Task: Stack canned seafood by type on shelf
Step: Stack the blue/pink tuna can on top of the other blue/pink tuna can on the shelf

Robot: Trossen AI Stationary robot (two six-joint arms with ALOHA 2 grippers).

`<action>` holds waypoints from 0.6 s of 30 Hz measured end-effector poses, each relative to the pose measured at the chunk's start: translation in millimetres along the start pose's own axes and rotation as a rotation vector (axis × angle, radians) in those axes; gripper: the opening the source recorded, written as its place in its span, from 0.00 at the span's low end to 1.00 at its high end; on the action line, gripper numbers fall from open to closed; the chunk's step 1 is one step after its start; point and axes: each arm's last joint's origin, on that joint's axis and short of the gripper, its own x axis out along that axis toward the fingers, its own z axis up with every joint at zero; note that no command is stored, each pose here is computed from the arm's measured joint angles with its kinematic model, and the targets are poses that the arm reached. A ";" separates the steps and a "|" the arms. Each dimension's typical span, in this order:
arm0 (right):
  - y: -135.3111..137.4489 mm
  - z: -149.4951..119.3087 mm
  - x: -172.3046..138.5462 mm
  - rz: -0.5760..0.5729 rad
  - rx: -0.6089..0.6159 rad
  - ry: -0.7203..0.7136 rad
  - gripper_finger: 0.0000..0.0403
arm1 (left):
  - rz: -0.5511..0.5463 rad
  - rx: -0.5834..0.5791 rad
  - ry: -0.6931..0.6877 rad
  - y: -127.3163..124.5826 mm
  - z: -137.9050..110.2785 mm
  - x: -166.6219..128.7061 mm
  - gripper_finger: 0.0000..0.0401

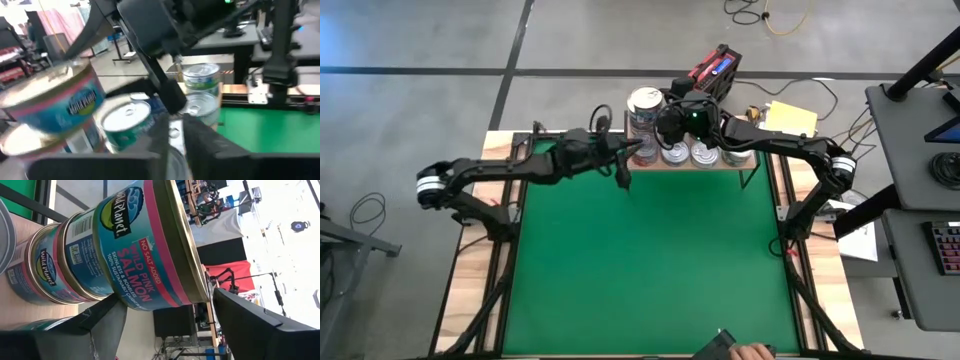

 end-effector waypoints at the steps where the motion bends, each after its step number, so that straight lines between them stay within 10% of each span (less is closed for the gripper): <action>1: 0.0 0.0 0.0 0.000 0.006 0.000 0.71 | 0.008 0.014 0.004 2.8 2.1 5.3 0.06; 18: 0.4 0.8 -0.3 0.004 0.007 -0.008 0.69 | 0.153 0.062 -0.007 50.0 4.6 20.3 0.00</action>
